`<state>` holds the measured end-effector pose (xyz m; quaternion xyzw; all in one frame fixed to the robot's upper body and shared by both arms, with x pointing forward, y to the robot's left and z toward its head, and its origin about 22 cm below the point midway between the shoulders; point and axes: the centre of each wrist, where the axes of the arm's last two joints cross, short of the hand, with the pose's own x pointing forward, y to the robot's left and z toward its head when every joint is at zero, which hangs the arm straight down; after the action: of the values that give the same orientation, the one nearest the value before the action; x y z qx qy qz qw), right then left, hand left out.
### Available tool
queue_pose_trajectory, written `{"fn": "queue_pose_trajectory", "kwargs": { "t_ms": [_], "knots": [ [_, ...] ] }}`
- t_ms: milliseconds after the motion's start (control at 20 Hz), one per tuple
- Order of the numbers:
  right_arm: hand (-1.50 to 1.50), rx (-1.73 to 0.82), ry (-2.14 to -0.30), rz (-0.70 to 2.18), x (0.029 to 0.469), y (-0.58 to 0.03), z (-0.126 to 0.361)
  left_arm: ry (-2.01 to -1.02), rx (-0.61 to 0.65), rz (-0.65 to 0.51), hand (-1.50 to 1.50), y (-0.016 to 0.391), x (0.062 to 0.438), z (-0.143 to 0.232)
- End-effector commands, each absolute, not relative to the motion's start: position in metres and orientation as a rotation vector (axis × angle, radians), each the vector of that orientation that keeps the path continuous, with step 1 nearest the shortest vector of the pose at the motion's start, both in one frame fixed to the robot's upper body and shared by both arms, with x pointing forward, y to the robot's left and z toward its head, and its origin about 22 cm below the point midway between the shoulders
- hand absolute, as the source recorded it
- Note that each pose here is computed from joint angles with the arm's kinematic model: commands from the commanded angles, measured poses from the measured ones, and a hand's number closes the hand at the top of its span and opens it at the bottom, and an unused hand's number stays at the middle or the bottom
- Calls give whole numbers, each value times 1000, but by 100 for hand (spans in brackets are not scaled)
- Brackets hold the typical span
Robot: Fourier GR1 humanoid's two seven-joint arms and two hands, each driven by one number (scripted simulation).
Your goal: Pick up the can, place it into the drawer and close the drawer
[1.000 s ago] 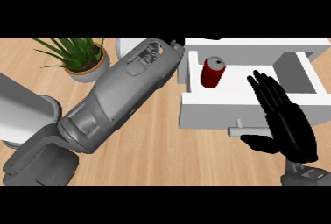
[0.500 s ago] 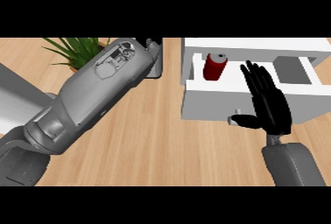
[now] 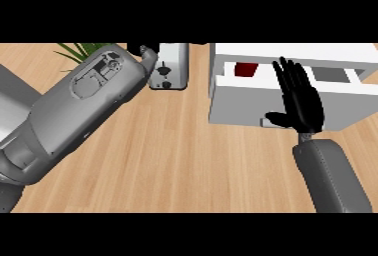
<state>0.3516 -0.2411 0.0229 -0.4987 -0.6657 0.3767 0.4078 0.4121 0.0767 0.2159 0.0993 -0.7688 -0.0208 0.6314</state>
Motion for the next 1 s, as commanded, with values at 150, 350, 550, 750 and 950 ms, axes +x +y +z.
{"fn": "queue_pose_trajectory", "kwargs": {
  "t_ms": [150,350,550,750,950],
  "knots": [
    [-150,-1269,-1655,900,375,-230,-5,-1736,244,-46,-150,100,402,213],
    [-150,-1311,-1674,874,390,-219,-4,-1723,227,-62,-150,119,396,210],
    [-150,-1337,-1654,833,412,-224,16,-1728,237,-58,-150,128,386,196],
    [-150,-1379,-1670,850,435,-213,44,-1721,230,-67,-150,130,375,181],
    [-150,-1380,-1684,829,444,-206,54,-1743,229,-71,-150,116,369,185]
  ]
}}
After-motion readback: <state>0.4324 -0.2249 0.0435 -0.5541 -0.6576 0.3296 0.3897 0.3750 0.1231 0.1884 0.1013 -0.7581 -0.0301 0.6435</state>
